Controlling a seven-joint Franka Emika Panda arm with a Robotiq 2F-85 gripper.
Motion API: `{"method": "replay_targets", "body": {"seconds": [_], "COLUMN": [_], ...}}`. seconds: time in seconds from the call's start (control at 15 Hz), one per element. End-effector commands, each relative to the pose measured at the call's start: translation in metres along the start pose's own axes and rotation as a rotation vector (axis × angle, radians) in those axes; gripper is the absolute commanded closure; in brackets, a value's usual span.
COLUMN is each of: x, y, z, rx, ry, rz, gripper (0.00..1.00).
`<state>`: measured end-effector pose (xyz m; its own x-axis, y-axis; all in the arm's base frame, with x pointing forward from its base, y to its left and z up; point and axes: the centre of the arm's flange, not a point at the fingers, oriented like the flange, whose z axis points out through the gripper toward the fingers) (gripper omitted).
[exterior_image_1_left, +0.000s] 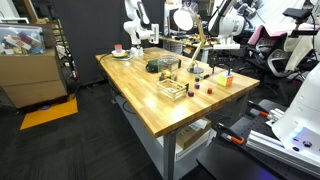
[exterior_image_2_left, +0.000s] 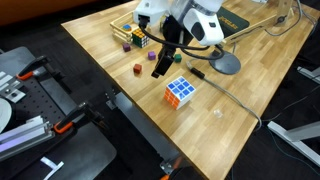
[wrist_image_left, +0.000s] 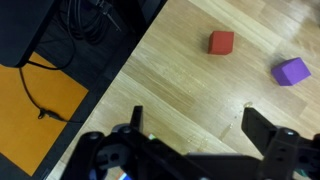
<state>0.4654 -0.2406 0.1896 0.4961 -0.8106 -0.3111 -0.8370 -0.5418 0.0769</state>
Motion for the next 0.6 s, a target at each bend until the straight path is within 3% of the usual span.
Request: {"method": "replay_targets", "body": {"seconds": [0.0,0.53], "x": [0.005,0.01], "y": [-0.019,-0.042], "z": [0.023,0.075], "rx": [-0.076,-0.139], "ry": [-0.039,-0.156], "rz": [-0.08,-0.145], "gripper": [0.0,0.0]}}
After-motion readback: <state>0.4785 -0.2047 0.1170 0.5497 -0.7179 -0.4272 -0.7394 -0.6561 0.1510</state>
